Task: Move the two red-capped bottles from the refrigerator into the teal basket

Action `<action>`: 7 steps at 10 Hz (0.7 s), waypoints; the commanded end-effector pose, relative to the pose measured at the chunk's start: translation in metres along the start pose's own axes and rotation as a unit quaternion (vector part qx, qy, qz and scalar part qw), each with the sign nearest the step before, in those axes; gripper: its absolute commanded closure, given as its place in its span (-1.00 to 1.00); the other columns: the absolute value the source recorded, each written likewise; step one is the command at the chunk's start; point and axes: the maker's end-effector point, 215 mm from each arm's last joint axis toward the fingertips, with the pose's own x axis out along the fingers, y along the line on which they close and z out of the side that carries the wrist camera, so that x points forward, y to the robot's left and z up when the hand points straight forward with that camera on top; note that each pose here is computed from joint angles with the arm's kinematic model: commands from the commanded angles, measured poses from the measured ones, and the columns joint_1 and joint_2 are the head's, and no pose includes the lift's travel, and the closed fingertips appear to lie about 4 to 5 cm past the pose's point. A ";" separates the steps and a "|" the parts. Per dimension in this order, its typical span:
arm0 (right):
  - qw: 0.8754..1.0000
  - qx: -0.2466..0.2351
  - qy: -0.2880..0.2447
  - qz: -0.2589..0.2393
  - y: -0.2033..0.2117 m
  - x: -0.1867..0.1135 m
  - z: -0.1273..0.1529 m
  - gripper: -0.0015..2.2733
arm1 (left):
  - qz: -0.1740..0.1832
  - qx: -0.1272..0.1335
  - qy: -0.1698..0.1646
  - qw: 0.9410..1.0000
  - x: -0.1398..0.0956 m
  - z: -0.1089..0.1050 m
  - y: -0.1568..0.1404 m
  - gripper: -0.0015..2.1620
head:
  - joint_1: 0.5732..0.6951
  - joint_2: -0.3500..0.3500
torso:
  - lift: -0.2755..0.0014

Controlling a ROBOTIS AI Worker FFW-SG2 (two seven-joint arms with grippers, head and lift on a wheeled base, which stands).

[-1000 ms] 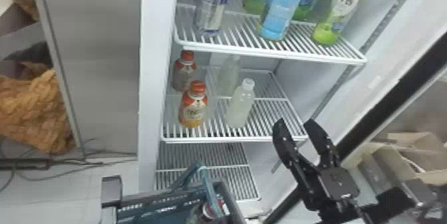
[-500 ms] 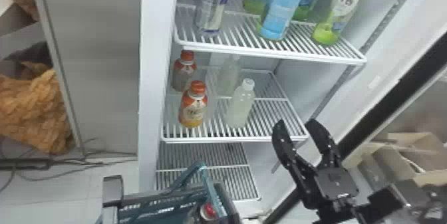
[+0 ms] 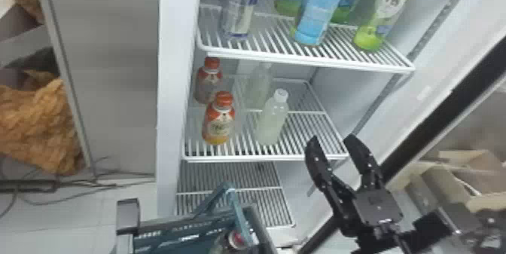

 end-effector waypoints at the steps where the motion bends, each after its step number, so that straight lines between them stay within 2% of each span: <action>1: 1.000 0.000 0.001 0.000 0.000 0.000 -0.001 -0.66 | 0.000 0.000 0.000 1.000 0.000 0.000 0.000 0.04 | 1.00 -1.00 | -0.66; 7: 1.000 0.000 0.001 0.000 0.000 -0.001 0.000 -0.66 | -0.001 -0.002 -0.004 1.000 0.000 0.001 0.000 0.04 | 1.00 -1.00 | -0.66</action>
